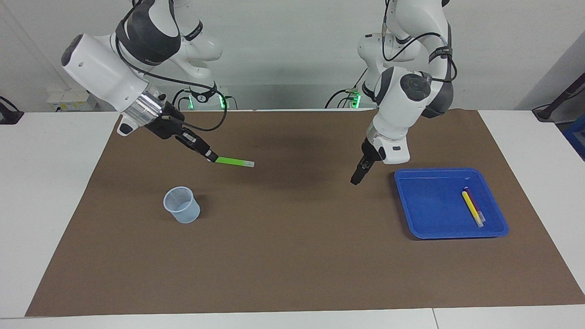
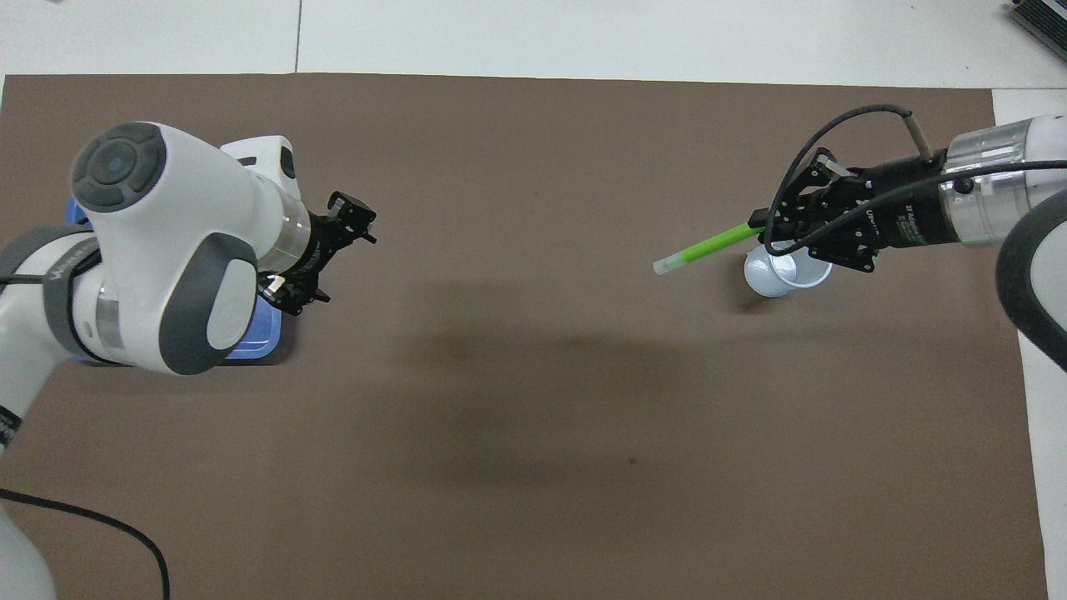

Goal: Right arm passes pens to left for tray arrangement
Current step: 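Carry the green pen toward the left gripper while the left gripper approaches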

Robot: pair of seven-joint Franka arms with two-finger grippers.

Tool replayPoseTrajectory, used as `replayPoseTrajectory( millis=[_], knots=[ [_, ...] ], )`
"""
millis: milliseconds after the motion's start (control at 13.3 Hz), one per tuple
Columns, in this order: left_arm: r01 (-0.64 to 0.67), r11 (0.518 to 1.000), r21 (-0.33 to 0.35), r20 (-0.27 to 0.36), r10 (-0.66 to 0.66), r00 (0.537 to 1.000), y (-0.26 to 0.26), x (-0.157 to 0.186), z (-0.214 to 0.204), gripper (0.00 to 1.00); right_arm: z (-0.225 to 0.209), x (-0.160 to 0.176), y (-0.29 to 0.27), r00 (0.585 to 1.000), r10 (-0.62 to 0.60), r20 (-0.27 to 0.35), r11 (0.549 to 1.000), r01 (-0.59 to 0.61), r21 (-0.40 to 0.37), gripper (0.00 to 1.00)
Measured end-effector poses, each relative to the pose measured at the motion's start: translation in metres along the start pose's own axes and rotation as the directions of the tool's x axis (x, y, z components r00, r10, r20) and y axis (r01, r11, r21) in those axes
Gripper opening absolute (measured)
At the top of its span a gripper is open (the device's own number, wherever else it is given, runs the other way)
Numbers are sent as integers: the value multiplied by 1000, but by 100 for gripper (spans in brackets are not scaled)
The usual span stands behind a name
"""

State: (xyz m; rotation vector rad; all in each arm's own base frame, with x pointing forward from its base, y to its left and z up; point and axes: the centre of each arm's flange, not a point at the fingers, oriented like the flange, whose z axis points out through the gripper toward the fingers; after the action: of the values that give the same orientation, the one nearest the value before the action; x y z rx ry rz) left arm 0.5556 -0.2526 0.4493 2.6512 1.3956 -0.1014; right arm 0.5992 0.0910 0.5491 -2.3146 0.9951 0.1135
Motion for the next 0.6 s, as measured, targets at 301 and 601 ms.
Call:
replayPoseTrajectory(
  millis=[301, 601],
  knots=[
    [244, 969, -43, 15, -244, 970, 15, -60, -12, 100, 10, -11, -12, 997, 71, -24, 997, -70, 42, 18],
    [471, 868, -160, 130, -454, 881, 35, -110, -30, 100, 21, -25, -21, 996, 93, -14, 995, -93, 49, 18]
  ],
)
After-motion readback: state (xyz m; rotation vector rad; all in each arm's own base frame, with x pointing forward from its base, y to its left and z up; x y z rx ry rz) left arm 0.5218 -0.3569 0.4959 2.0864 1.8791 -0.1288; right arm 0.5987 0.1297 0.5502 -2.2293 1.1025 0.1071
